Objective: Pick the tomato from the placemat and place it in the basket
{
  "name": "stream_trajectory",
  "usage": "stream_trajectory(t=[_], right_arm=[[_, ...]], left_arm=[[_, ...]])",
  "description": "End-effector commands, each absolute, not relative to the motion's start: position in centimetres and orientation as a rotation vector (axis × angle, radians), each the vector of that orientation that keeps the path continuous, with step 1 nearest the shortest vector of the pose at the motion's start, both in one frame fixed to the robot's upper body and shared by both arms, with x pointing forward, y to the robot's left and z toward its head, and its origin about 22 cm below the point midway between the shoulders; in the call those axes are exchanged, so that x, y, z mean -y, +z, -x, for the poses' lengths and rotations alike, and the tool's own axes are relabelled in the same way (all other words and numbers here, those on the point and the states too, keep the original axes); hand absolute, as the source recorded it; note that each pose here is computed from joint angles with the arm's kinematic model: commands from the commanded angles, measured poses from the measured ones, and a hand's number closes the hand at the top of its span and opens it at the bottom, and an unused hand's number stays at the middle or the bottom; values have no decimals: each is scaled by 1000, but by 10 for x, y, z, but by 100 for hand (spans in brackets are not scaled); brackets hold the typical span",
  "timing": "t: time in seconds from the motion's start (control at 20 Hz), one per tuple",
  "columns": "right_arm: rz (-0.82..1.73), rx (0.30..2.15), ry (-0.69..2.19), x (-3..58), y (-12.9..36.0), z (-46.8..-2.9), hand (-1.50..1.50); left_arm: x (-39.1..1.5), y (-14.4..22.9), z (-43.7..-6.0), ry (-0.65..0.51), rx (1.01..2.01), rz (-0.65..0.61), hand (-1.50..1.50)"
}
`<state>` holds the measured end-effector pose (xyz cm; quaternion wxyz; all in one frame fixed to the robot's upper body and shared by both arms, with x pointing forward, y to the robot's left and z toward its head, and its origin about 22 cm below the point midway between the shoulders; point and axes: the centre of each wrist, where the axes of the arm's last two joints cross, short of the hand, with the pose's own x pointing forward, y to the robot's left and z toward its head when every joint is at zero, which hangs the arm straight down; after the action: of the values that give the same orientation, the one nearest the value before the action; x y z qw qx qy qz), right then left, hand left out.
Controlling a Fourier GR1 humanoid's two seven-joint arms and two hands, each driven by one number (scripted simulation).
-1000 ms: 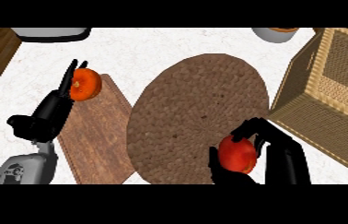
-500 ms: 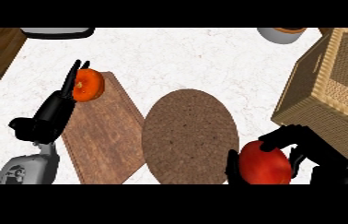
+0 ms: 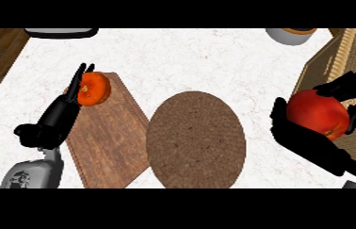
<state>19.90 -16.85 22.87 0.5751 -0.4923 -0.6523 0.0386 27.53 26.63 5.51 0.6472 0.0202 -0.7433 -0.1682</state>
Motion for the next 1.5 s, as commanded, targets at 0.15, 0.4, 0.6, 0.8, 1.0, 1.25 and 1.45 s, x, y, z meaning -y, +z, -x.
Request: stream_trajectory(t=[0.15,0.4,0.6,0.8,1.0,1.25,1.45], right_arm=[[1240,1458,-116,199,247,-247,150],[1298,1453,-196,266,260,-259,150],[1306,1404,-204,294,251,-265,150],[1293,1365,-190,331,250,-257,150],[1279,1340,-163,347,218,-264,150],[1355,1381,-198,381,192,-273,150],[1414,1378,-166,397,165,-285,150]], left_arm=[[-254,63,-281,-373,1713,-51,0],[-265,54,-265,-387,1676,-49,0],[-259,73,-273,-366,1691,-20,0],[-278,48,-273,-371,1692,-61,0],[-265,35,-268,-377,1685,-44,0],[-268,62,-283,-390,1695,-52,0],[-253,54,-279,-395,1697,-34,0]])
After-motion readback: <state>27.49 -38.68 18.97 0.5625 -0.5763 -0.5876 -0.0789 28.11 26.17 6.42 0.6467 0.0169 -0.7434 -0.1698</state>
